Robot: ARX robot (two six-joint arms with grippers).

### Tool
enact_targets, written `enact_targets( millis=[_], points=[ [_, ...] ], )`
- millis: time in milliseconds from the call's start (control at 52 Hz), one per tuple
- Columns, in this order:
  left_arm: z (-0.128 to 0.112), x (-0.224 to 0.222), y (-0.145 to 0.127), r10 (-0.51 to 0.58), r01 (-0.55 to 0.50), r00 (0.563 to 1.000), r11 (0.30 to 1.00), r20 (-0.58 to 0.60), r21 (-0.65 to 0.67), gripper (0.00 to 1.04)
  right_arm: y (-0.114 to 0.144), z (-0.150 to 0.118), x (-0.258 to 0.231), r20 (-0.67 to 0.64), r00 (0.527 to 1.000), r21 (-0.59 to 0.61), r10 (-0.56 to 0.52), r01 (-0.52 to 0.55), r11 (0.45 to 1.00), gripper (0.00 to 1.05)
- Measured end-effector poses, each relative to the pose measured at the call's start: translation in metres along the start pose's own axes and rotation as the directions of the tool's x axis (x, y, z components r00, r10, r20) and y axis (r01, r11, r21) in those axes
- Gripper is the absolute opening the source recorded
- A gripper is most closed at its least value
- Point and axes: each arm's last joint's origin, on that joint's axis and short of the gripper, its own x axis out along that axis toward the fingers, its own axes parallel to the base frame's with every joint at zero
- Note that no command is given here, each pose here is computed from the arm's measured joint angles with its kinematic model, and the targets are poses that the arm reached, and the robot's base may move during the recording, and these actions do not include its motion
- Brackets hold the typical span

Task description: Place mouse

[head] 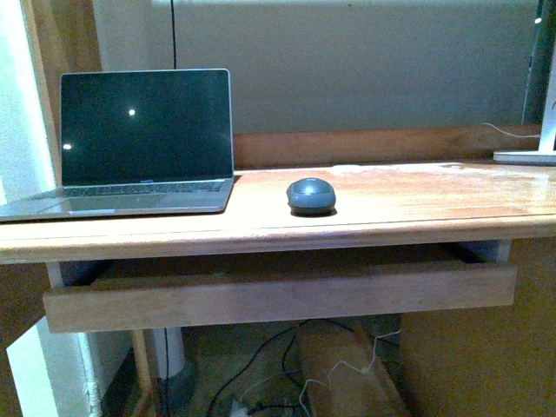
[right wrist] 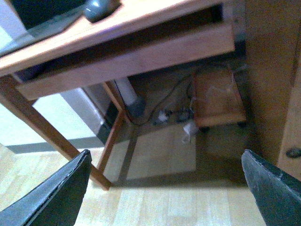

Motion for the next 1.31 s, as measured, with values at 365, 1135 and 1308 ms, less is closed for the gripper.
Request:
enact_targets(
  millis=[365, 1135, 1308],
  points=[
    [0.0, 0.0, 0.0, 0.0, 0.0, 1.0, 1.0, 0.001, 0.0, 0.97, -0.014, -0.027, -0.004, 0.172, 0.968, -0.13, -0.181, 0.205, 0.97, 0.88],
    [0.0, 0.0, 0.0, 0.0, 0.0, 1.0, 1.0, 0.001, 0.001, 0.97, -0.018, -0.019, -0.009, 0.278, 0.9, -0.235, -0.337, 0.404, 0.884, 0.15],
    [0.0, 0.0, 0.0, 0.0, 0.0, 1.0, 1.0, 0.001, 0.001, 0.97, -0.018, -0.019, -0.009, 0.278, 0.9, -0.235, -0.337, 0.404, 0.884, 0.42]
  ],
)
